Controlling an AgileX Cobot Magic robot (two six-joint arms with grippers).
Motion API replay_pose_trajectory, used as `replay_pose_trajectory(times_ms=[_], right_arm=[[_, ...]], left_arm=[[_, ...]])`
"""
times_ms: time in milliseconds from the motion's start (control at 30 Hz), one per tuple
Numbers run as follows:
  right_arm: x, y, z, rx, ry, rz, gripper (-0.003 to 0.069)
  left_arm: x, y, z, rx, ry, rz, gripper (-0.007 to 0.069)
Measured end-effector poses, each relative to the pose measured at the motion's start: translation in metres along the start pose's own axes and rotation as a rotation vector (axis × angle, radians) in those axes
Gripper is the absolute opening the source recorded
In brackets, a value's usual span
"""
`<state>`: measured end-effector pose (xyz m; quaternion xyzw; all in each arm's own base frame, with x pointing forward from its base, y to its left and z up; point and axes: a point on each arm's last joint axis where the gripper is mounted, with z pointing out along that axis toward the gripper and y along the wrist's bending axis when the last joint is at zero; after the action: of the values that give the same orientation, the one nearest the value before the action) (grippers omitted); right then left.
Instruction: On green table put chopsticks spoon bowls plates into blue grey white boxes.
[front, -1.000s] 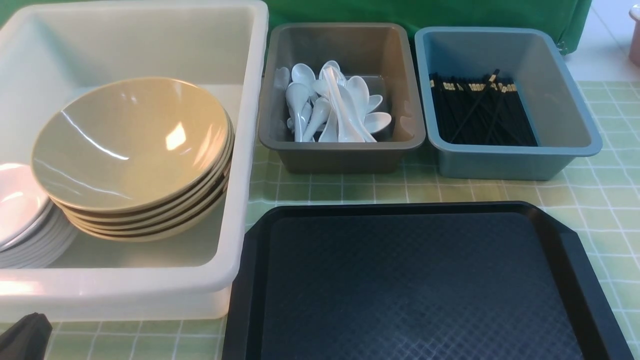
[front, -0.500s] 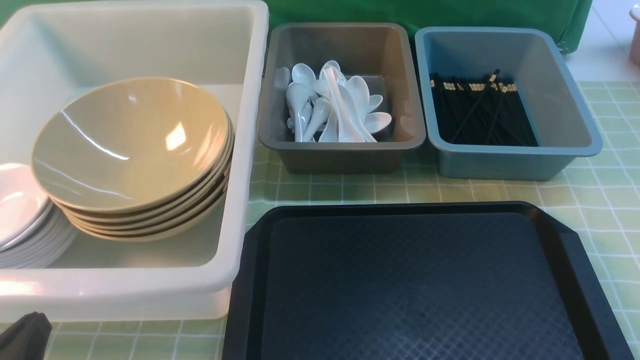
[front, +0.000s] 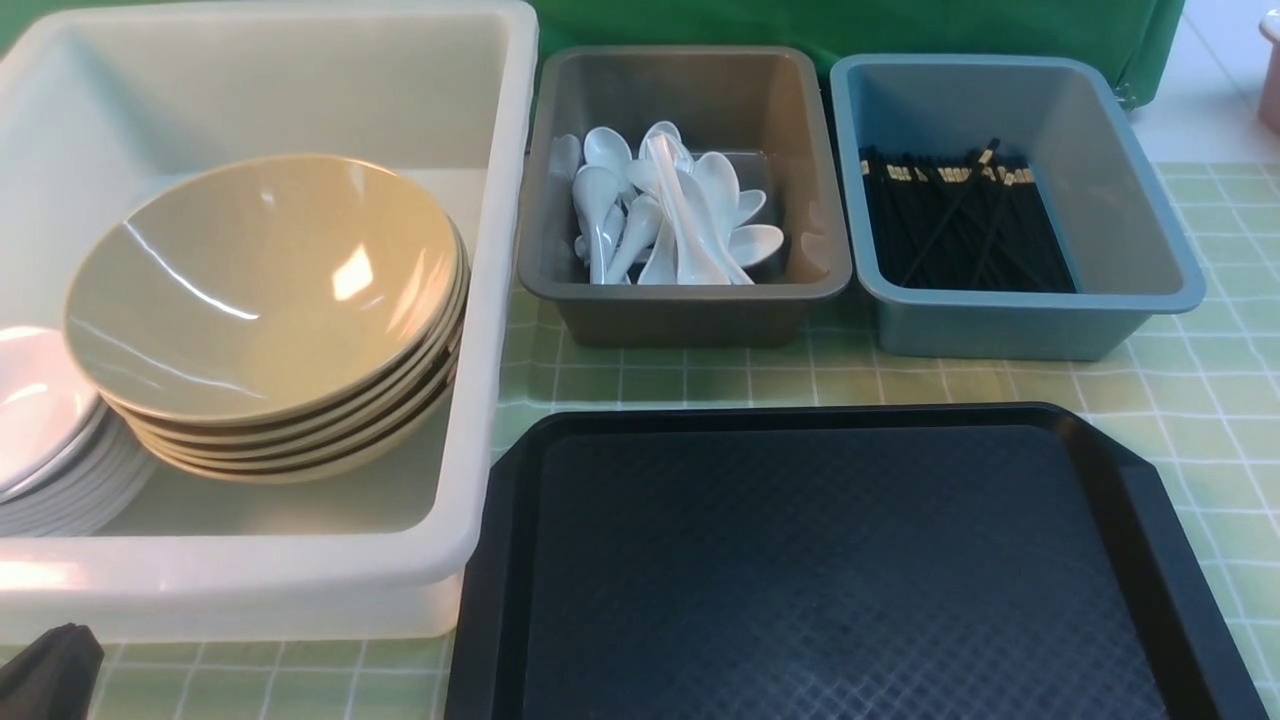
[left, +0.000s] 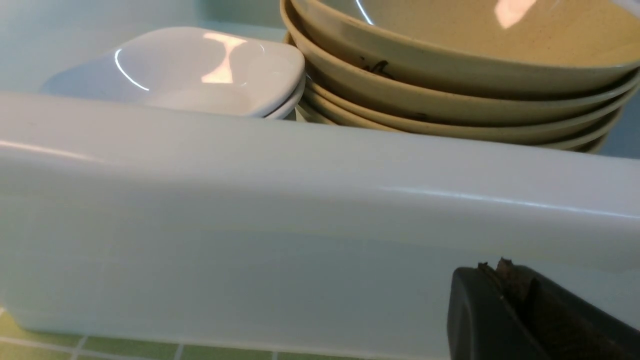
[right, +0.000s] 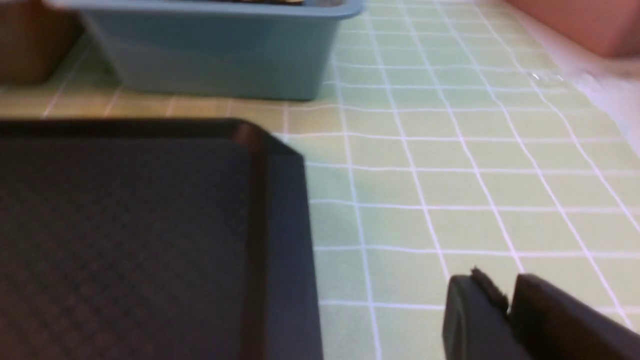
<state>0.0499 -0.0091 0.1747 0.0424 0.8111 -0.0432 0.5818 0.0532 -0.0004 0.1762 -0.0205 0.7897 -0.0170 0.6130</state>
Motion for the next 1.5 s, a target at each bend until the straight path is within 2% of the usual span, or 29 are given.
replay_pose_trajectory(times_ms=[200, 1500], right_arm=[[0.0, 0.0021, 0.0, -0.036, -0.002, -0.108, 0.0129], [-0.0001, 0.0028, 0.0, -0.043, -0.002, -0.068, 0.0152]], left_arm=[[-0.0001, 0.0, 0.0, 0.0, -0.001, 0.0, -0.0001], [-0.0003, 0.0, 0.0, 0.0, -0.003, -0.003, -0.0001]])
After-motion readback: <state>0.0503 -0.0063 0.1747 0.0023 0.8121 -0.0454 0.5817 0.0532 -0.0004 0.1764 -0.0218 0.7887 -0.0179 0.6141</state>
